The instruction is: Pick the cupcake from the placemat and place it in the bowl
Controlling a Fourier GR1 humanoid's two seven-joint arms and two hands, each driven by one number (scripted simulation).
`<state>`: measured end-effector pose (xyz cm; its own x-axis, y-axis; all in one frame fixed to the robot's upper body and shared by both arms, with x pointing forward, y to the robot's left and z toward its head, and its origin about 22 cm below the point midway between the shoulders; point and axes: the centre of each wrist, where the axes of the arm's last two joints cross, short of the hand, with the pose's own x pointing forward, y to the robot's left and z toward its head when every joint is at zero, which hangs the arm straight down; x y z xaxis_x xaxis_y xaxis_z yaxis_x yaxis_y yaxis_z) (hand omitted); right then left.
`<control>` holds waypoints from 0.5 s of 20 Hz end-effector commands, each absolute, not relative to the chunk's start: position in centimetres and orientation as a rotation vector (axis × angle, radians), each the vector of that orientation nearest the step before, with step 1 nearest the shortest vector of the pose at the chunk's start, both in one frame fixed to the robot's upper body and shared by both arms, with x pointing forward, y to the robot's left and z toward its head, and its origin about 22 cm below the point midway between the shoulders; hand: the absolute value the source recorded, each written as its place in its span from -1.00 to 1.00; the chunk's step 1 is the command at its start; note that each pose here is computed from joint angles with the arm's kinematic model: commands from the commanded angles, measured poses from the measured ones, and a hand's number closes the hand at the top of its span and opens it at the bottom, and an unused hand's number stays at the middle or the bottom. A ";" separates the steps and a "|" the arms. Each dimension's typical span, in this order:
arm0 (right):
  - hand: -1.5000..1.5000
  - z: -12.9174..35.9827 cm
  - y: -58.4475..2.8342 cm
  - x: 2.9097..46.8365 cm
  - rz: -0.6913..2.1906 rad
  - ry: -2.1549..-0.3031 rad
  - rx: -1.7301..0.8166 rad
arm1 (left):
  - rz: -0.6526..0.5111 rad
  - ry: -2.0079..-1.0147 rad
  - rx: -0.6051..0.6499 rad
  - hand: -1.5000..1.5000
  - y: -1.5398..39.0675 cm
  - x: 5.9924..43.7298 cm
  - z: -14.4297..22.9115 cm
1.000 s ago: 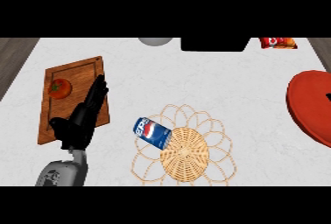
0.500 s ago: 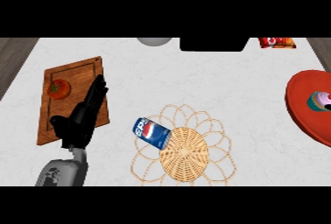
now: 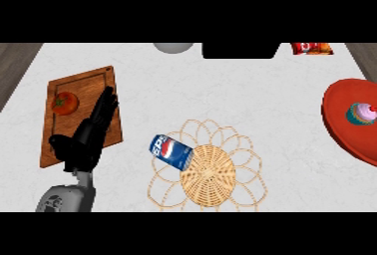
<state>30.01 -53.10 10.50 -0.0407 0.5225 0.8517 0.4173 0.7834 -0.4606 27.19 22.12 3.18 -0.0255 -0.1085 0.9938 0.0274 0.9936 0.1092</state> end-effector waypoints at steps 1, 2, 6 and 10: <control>-1.00 10.9 -55.1 28.1 0.008 -1.657 -0.673 | -0.113 -1.594 0.091 0.00 21.5 26.7 3.0; -1.00 12.3 -56.2 27.4 -0.008 -1.677 -0.647 | -0.108 -1.599 0.082 0.00 21.1 27.3 2.4; -1.00 10.8 -57.9 24.5 -0.063 -1.681 -0.552 | -0.093 -1.598 0.059 0.00 20.4 27.2 2.6; -1.00 9.7 -59.1 21.9 -0.034 -1.723 -0.491 | -0.078 -1.607 0.048 0.00 20.0 26.6 4.4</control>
